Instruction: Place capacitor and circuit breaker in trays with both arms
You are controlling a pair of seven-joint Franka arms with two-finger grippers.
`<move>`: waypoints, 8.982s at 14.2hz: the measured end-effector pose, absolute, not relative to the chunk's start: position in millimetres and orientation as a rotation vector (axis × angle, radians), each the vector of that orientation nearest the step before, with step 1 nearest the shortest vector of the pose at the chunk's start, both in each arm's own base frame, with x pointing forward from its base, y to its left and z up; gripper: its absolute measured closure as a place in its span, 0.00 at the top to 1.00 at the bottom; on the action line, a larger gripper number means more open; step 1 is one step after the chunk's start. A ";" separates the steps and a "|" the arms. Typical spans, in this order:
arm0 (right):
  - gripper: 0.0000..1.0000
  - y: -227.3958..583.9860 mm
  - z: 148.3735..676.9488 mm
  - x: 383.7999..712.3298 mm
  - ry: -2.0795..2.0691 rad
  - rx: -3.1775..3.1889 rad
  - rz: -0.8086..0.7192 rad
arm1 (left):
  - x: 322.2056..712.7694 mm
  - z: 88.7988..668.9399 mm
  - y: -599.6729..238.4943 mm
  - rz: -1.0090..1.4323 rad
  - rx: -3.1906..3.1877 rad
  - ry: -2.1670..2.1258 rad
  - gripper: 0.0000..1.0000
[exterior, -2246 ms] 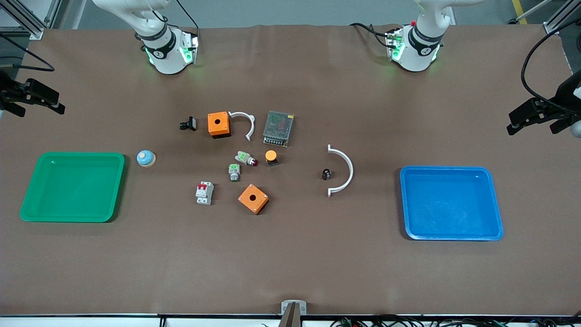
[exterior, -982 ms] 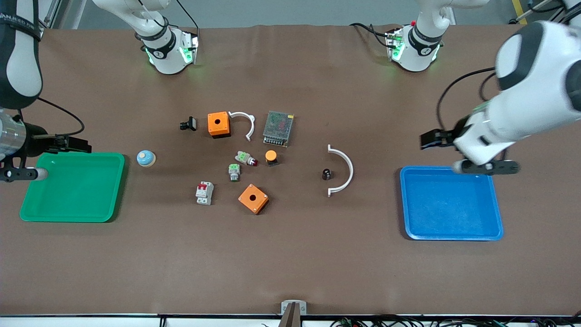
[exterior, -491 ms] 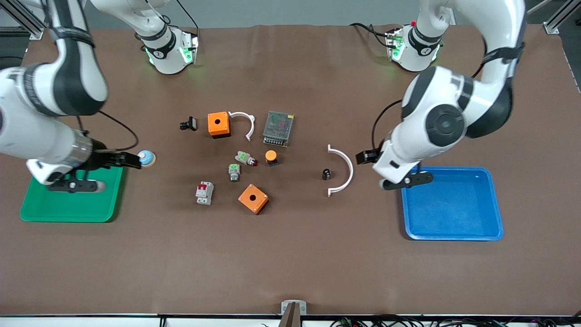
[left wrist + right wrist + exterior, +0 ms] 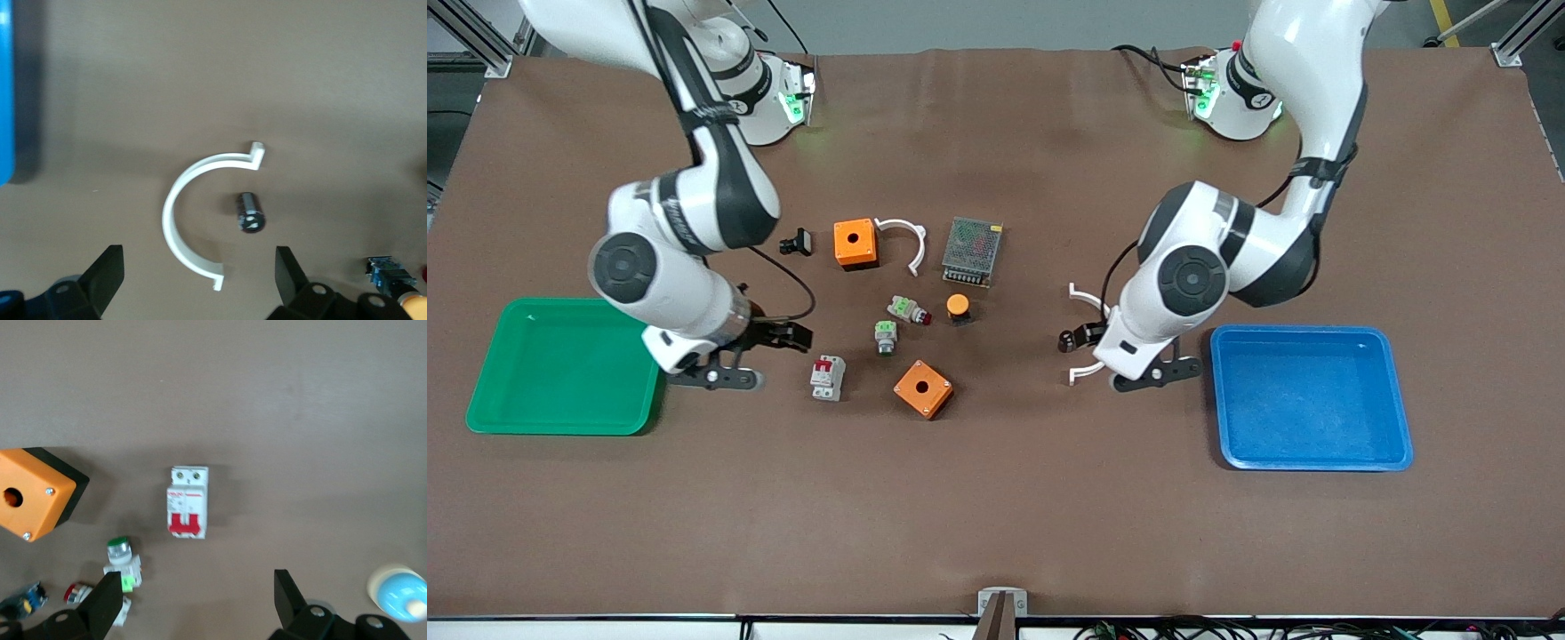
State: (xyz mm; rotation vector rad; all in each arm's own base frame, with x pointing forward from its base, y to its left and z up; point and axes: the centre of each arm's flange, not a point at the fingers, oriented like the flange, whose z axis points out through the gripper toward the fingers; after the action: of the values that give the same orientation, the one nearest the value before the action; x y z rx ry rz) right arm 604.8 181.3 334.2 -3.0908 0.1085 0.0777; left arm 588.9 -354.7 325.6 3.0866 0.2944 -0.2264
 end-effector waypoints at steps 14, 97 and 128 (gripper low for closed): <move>0.97 200.0 196.0 612.3 0.090 -3.099 -0.094 | 551.7 223.9 -413.1 -0.100 3.057 0.572 0.99; 1.00 -45.1 546.8 624.7 0.023 -3.132 0.233 | 599.3 496.9 -36.2 -0.222 3.140 0.109 1.00; 1.00 -34.7 645.6 524.1 -0.009 -3.121 0.041 | 556.8 640.1 -46.1 0.081 3.111 0.032 1.00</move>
State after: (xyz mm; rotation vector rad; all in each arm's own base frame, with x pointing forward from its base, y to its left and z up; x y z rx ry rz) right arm 524.1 -34.7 645.6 -3.1212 -0.0088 0.0413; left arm 556.8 -46.1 640.1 3.1109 0.0319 0.0811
